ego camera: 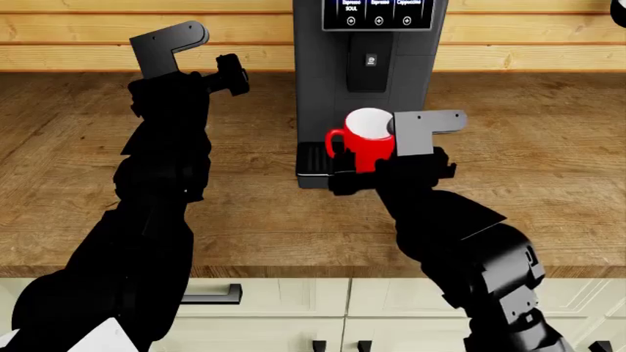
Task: Pick the mug from the cabinet, place it under the coffee machine dispenser, and press the start button.
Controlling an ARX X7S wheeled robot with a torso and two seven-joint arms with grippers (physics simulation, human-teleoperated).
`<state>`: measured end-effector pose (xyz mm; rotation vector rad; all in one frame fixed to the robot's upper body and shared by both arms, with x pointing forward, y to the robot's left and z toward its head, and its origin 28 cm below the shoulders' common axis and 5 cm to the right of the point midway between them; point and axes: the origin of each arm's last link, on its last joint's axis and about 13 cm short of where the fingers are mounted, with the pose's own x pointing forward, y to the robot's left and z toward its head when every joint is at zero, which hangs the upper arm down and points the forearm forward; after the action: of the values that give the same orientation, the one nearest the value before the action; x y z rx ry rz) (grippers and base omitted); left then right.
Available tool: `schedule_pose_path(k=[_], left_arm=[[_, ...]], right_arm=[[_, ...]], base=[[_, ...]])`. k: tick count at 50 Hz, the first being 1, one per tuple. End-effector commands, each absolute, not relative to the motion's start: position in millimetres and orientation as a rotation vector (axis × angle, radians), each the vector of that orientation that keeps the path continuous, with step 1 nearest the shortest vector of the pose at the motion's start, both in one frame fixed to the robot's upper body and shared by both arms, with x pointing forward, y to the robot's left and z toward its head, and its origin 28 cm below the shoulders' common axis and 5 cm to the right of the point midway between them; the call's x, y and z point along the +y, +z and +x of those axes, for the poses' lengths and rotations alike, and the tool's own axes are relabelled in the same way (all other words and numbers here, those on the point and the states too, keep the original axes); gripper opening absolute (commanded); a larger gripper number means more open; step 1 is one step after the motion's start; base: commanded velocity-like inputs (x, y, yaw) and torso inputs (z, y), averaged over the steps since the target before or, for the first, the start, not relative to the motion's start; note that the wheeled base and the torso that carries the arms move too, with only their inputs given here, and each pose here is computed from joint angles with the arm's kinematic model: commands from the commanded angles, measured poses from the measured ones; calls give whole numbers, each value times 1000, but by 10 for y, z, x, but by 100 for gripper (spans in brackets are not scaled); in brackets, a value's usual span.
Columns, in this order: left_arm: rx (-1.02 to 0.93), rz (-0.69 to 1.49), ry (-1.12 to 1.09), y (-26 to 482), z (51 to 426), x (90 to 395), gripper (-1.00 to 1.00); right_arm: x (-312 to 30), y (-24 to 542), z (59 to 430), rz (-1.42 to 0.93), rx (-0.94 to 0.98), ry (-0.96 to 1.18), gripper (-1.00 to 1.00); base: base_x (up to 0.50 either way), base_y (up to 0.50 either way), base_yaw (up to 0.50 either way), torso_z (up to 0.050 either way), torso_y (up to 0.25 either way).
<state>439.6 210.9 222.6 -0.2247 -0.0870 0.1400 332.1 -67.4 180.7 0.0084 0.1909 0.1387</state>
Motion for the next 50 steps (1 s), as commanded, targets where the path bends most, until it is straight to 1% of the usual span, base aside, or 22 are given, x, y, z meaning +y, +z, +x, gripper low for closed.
schedule_pose_path(k=[1, 22, 27, 39, 48, 49, 50], left_arm=[[-88, -226, 140, 2225, 4396, 2110, 100], [-90, -225, 140, 2226, 4396, 2108, 100], [-89, -225, 139, 2225, 4396, 2107, 100], [-89, -223, 139, 2223, 4395, 2106, 100], [-89, -223, 140, 2224, 4396, 2107, 100], [-89, -224, 140, 2225, 4396, 2107, 100], [-89, -224, 140, 2224, 4396, 2107, 100]], right_arm=[[-594, 1543, 3203, 3, 348, 206, 100], [-575, 1854, 3065, -36, 259, 214, 100], [-592, 1884, 3036, -46, 248, 198, 100], [-697, 2066, 2794, -69, 187, 103, 100], [-682, 2216, 2754, -74, 117, 111, 100], [-676, 2240, 2759, -75, 100, 121, -100], [-672, 2270, 2771, -76, 86, 127, -100]], base=[[0, 0, 0, 0, 0], [0, 0, 0, 0, 0], [0, 0, 0, 0, 0], [0, 0, 0, 0, 0], [0, 0, 0, 0, 0], [0, 0, 0, 0, 0], [0, 0, 0, 0, 0]])
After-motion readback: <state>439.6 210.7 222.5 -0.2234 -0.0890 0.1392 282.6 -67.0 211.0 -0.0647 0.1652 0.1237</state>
